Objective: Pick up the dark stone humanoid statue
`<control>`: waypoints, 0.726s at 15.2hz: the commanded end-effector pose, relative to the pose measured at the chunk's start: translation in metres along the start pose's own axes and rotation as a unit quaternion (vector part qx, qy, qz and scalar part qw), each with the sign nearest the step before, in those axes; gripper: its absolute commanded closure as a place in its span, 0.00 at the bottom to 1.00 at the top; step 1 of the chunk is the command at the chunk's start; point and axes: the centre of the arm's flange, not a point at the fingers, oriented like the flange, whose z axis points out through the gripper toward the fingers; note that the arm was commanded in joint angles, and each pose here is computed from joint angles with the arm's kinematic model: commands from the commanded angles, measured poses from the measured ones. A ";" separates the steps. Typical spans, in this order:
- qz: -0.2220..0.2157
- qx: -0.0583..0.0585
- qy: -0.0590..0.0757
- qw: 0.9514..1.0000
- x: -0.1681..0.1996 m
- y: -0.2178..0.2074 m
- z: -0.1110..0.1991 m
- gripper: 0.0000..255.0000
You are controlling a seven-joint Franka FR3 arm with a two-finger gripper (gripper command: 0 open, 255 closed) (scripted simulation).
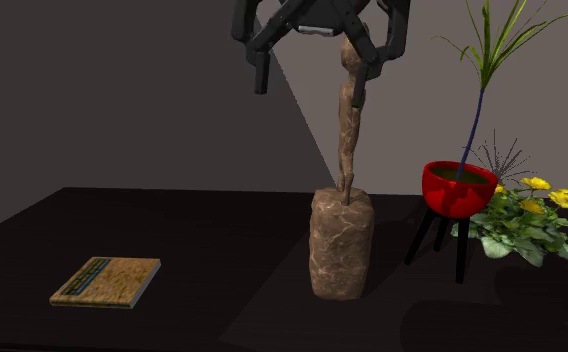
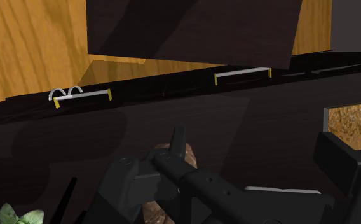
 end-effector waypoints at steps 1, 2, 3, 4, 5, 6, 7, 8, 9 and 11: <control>0.000 0.000 0.000 1.000 0.000 0.000 0.000 0.00; -0.003 -0.001 0.011 1.000 0.009 0.004 0.001 0.00; -0.006 -0.002 0.021 1.000 0.019 0.007 0.001 0.00; -0.009 -0.003 0.032 0.999 0.028 0.011 0.001 0.00; -0.012 -0.004 0.042 0.999 0.037 0.014 0.001 0.00; -0.015 -0.005 0.053 0.998 0.047 0.018 0.001 0.00; -0.018 -0.006 0.063 0.998 0.056 0.021 0.001 0.00; -0.021 -0.007 0.074 0.997 0.066 0.025 0.000 0.00; -0.024 -0.008 0.084 0.996 0.075 0.028 0.000 0.00; -0.030 -0.010 0.105 0.994 0.094 0.034 -0.002 0.00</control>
